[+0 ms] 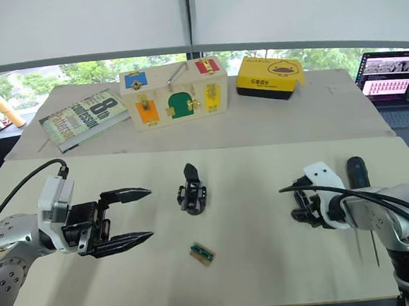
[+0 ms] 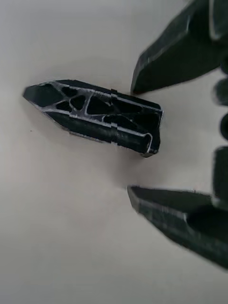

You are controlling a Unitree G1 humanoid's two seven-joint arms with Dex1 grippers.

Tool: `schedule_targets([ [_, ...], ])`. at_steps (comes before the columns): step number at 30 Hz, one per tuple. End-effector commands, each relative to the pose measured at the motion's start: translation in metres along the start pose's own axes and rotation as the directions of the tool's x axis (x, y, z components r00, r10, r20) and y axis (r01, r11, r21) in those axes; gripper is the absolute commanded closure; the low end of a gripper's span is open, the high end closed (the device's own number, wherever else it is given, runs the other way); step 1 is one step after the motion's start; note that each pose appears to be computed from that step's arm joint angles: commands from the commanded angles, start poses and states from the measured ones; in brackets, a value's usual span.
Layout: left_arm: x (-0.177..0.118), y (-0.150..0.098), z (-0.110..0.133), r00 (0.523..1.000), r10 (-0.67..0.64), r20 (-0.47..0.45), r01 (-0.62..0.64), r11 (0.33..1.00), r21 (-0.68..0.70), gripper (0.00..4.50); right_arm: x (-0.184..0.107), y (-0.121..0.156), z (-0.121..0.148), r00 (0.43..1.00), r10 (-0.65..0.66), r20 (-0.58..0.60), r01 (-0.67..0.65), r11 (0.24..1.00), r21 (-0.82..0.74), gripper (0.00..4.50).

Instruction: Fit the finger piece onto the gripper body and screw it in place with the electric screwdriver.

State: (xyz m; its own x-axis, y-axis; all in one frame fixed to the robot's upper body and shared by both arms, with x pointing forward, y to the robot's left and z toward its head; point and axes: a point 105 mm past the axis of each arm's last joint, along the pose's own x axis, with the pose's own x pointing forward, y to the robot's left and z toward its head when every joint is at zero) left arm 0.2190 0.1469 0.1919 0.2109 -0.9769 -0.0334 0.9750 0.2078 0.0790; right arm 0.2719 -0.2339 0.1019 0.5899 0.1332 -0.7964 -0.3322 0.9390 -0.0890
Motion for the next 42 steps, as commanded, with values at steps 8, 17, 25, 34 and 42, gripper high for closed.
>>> schedule_targets([
  [8,0.002,0.002,0.006,1.000,0.003,0.009,-0.004,0.999,0.046,0.00,-0.004,-0.006,0.007,0.996,-0.073,0.042,0.075,0.997,-0.029,3.34],
  [17,0.007,0.029,0.030,0.952,0.208,0.226,-0.198,0.978,-0.068,0.00,-0.047,0.018,0.101,0.745,0.075,0.663,0.129,0.959,-0.253,3.34],
  [25,0.026,0.071,0.066,0.783,0.462,0.417,-0.335,0.878,-0.343,0.00,-0.091,0.094,0.155,0.372,0.384,0.845,0.269,0.827,-0.494,3.34],
  [34,0.057,0.073,0.079,0.739,0.459,0.494,-0.260,0.870,-0.420,0.00,-0.085,0.138,0.172,0.318,0.509,0.800,0.266,0.762,-0.591,3.34],
  [42,0.064,0.075,0.080,0.709,0.472,0.524,-0.238,0.859,-0.453,0.00,-0.079,0.150,0.169,0.319,0.554,0.769,0.266,0.726,-0.634,3.34],
])
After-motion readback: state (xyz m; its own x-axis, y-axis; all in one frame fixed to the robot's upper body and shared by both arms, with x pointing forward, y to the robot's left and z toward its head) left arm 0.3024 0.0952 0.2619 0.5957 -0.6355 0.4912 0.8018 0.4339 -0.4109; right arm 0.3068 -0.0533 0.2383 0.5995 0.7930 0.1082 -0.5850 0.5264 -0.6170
